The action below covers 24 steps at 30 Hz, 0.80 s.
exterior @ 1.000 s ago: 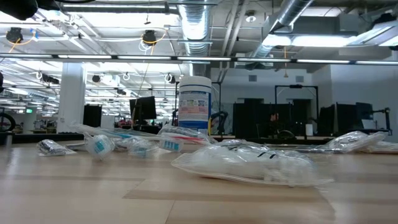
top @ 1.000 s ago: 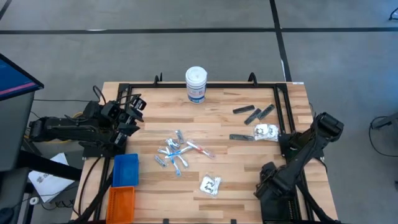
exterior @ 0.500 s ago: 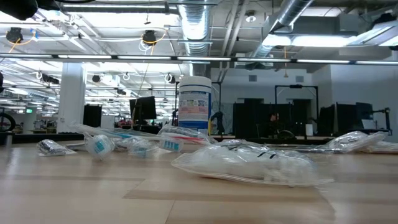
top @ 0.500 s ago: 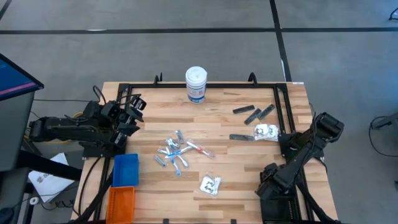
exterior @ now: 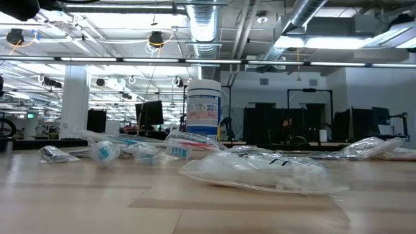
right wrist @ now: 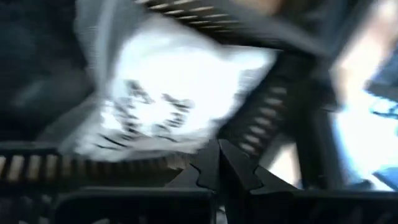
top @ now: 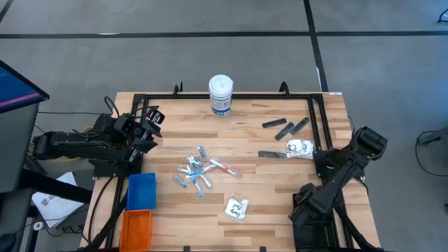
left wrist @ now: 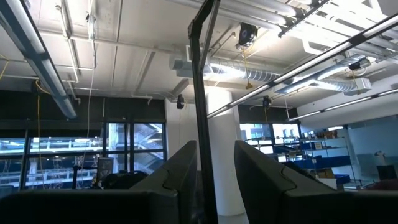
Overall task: Pick & Place Travel size toiletries
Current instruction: Put the black comb into the bottom black bin
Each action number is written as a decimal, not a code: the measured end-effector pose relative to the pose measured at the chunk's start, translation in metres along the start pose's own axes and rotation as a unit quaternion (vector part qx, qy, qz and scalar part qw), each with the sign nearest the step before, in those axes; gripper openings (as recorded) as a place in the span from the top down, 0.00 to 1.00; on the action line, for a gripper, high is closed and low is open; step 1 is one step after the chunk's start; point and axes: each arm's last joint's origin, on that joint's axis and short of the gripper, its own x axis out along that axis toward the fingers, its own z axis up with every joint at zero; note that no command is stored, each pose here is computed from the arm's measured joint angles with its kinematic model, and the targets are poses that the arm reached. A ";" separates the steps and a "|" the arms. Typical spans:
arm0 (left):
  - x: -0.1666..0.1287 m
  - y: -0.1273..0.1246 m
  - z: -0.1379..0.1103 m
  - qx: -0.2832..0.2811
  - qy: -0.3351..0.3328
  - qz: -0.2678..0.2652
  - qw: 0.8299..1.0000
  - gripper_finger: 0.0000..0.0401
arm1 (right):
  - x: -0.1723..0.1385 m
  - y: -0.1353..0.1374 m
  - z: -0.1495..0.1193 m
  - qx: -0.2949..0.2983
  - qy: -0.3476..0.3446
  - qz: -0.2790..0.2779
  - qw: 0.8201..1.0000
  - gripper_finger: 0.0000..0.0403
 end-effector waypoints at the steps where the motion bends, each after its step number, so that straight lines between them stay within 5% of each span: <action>1: 0.000 0.000 0.000 0.000 0.000 0.000 1.000 0.75 | -0.007 -0.003 -0.001 0.000 -0.006 -0.013 1.000 1.00; 7: 0.000 0.000 0.000 0.000 0.000 0.000 1.000 0.75 | -0.058 -0.019 -0.007 -0.041 -0.058 -0.053 0.996 1.00; 13: 0.000 0.000 0.000 0.000 0.000 0.000 1.000 0.75 | -0.094 -0.014 0.004 -0.104 -0.185 0.089 0.973 1.00; 24: 0.000 0.000 -0.001 -0.002 0.003 0.001 1.000 0.75 | -0.119 0.006 0.039 -0.225 -0.267 0.122 0.929 1.00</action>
